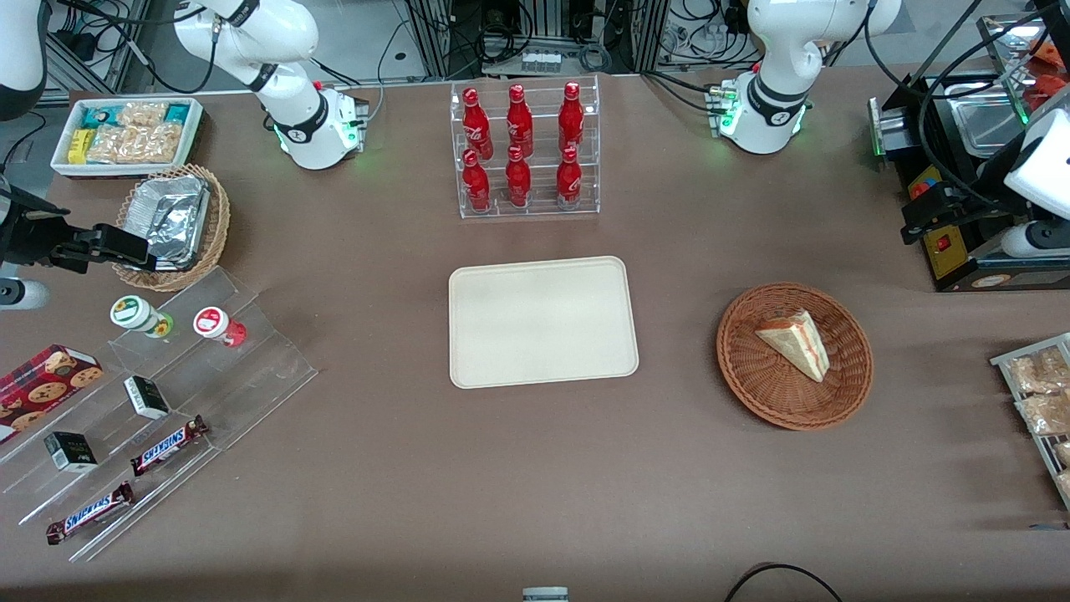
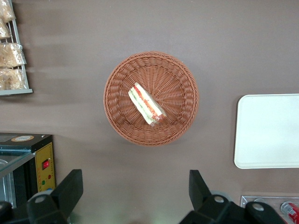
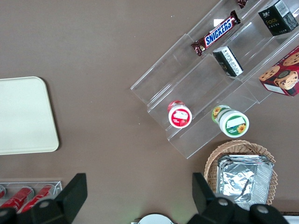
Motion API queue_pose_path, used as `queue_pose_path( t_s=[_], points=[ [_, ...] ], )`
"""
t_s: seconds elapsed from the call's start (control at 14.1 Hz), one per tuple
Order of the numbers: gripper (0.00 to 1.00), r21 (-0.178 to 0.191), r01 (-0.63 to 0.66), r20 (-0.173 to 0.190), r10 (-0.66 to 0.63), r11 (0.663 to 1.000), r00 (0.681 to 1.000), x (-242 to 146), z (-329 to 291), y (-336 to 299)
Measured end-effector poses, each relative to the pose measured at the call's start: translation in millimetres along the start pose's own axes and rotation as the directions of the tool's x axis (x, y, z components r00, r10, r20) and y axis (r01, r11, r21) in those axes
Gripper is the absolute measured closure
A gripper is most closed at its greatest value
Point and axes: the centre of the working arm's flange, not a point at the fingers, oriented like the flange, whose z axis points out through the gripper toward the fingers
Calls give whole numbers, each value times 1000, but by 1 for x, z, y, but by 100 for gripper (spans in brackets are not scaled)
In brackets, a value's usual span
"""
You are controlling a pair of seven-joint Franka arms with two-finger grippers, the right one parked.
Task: Place sandwich from basket to tray
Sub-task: 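Move the left gripper over the sandwich in the wicker basket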
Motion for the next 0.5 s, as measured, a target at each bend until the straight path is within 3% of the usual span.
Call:
queue_pose_path(
  t_s=[0.21, 0.5],
  points=[
    [0, 0, 8, 3, -8, 1000, 1000, 1, 2, -4],
    [0, 22, 12, 46, -13, 1000, 999, 21, 39, -6]
  ],
)
